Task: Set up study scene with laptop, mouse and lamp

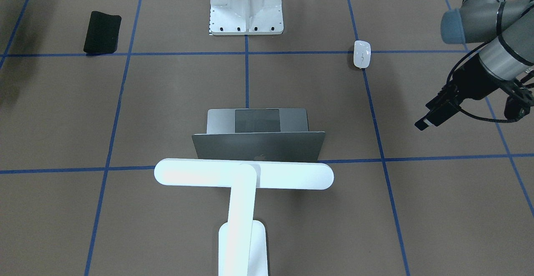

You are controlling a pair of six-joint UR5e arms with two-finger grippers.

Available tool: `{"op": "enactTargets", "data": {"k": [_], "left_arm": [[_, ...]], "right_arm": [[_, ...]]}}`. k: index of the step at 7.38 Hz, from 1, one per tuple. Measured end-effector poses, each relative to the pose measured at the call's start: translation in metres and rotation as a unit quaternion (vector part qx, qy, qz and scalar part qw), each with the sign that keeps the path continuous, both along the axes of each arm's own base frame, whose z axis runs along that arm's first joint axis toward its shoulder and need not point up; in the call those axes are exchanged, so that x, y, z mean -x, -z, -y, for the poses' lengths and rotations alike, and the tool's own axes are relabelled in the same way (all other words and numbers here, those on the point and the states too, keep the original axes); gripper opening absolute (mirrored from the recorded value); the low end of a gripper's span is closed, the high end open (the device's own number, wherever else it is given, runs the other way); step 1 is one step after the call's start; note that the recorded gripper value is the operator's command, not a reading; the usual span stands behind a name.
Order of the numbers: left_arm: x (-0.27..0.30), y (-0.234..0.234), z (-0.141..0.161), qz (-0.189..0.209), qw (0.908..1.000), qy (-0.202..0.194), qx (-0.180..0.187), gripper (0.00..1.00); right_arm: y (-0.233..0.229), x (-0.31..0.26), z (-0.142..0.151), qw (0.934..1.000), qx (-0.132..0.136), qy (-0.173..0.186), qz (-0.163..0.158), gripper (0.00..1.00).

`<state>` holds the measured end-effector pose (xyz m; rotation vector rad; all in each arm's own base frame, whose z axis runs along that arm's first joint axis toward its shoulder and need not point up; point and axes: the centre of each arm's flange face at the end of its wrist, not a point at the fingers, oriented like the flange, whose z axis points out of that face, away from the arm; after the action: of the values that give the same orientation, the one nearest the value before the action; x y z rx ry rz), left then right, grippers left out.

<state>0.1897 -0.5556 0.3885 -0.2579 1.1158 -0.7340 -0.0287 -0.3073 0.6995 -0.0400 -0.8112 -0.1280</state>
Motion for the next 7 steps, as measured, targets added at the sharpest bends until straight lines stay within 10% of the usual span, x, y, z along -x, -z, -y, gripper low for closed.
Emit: {"op": "enactTargets", "data": {"k": [7], "left_arm": [[0.075, -0.161, -0.078, 0.148, 0.9673, -0.116, -0.170, 1.00]], "right_arm": [[-0.011, 0.002, 0.009, 1.0000, -0.002, -0.001, -0.008, 1.00]]}}
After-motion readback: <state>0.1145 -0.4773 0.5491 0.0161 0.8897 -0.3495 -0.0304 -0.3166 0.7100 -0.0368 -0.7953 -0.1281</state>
